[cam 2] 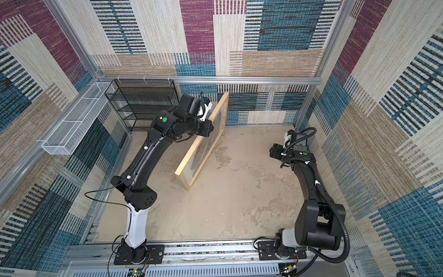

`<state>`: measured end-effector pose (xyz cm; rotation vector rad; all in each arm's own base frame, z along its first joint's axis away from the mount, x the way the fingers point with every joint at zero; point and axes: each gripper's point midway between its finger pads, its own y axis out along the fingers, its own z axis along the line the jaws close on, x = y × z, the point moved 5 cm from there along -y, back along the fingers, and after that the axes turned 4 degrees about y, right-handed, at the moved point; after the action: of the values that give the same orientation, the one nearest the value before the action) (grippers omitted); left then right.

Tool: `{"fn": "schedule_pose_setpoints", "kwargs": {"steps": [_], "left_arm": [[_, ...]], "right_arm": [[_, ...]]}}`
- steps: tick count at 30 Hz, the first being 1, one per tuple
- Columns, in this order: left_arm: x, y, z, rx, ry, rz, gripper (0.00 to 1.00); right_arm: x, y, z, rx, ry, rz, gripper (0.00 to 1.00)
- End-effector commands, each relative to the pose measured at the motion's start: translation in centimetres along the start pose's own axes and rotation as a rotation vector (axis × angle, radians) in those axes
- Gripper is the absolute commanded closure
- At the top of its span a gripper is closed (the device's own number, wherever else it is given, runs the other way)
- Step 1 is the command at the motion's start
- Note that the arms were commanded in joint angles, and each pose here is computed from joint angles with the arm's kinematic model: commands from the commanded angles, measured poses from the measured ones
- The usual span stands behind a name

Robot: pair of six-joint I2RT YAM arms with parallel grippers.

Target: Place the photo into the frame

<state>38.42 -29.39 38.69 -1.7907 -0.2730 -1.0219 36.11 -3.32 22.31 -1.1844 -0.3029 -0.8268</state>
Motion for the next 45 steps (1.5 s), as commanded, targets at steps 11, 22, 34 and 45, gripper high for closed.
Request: {"fn": "schedule_pose_setpoints", "kwargs": {"steps": [11, 22, 34, 45], "left_arm": [[3.9, -1.2, -1.8, -0.201, -0.176, -0.172, 1.0], [5.7, -3.9, -2.2, -0.278, -0.225, -0.254, 1.0], [2.3, -1.3, -0.8, -0.289, -0.378, -0.169, 1.0], [-3.1, 1.7, 3.6, -0.214, -0.543, -0.145, 1.0]], "right_arm": [[0.6, -0.2, 0.6, 0.035, 0.001, -0.032, 0.27], [0.1, 0.7, 0.5, 0.053, 0.006, -0.009, 0.27], [-0.3, 1.2, 0.4, 0.063, 0.006, -0.003, 0.26], [-1.2, 2.4, 0.5, 0.119, 0.016, 0.028, 0.24]]}}
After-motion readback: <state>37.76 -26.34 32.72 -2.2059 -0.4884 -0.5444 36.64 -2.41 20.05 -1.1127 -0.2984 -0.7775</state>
